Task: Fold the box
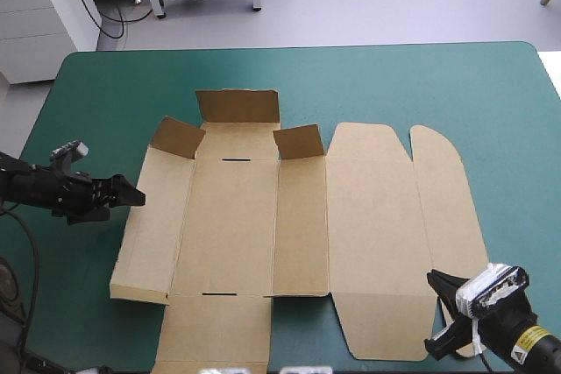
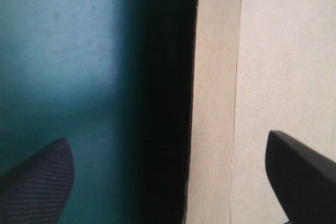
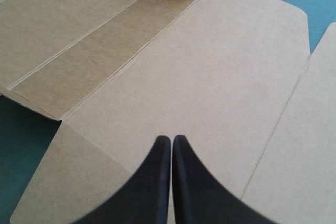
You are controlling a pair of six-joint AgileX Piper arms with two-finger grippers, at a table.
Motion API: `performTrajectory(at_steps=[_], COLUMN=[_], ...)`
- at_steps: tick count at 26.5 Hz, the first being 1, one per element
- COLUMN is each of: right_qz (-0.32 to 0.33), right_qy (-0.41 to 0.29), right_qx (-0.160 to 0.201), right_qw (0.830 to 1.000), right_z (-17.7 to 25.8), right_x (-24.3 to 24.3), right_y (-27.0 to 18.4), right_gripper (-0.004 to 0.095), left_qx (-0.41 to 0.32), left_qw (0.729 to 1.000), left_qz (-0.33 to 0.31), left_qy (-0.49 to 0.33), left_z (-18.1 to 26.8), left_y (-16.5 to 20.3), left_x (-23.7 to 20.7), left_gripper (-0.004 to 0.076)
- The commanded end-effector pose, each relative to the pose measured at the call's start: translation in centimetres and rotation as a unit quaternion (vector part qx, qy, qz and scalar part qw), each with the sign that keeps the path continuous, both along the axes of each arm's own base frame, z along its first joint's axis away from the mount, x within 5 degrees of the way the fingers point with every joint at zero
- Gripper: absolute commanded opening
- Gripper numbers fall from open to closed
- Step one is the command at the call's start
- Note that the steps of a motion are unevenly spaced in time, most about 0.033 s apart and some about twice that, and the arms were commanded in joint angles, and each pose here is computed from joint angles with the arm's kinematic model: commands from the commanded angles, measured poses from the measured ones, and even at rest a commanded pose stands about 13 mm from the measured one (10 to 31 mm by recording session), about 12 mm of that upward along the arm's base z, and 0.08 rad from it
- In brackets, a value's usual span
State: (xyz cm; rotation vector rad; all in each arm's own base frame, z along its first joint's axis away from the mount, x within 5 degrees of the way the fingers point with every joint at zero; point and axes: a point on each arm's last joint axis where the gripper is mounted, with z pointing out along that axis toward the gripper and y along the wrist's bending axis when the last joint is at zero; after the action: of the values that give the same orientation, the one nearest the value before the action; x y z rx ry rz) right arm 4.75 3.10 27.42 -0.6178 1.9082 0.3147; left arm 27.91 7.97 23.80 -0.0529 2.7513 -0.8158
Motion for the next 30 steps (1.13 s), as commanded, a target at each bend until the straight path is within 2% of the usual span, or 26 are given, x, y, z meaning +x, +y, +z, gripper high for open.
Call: performTrajectory(at_steps=[1, 4, 7, 16, 24, 30], right_qz=[-0.002, -0.002, -0.002, -0.002, -0.002, -0.002], right_qy=[-0.039, -0.039, -0.039, -0.039, -0.039, -0.040], right_qx=[0.018, 0.018, 0.017, 0.017, 0.017, 0.016], right_qw=[0.999, 0.999, 0.999, 0.999, 0.999, 0.999], right_z=[1.3, 1.3, 1.3, 1.3, 1.3, 1.3], right_x=[0.2, 0.2, 0.2, 0.2, 0.2, 0.2], right_y=[0.1, 0.1, 0.1, 0.1, 0.1, 0.1], right_gripper=[-0.0002, -0.0002, -0.0003, -0.0003, -0.0002, -0.0002], left_qx=[-0.027, -0.036, -0.038, -0.041, -0.039, -0.054], left_qw=[0.998, 0.994, 0.992, 0.990, 0.992, 0.992], left_qz=[-0.049, -0.100, -0.114, -0.118, -0.116, -0.108], left_qy=[-0.002, 0.028, 0.030, 0.062, 0.025, 0.024], left_z=[0.8, -0.5, -0.7, -1.0, 1.3, 1.4], left_y=[-2.3, -4.8, -5.6, -7.4, -8.1, -8.7], left_x=[0.5, 1.3, 1.4, 1.0, -0.7, -2.1], left_gripper=[0.0700, 0.0689, 0.0689, 0.0684, 0.0581, 0.0545])
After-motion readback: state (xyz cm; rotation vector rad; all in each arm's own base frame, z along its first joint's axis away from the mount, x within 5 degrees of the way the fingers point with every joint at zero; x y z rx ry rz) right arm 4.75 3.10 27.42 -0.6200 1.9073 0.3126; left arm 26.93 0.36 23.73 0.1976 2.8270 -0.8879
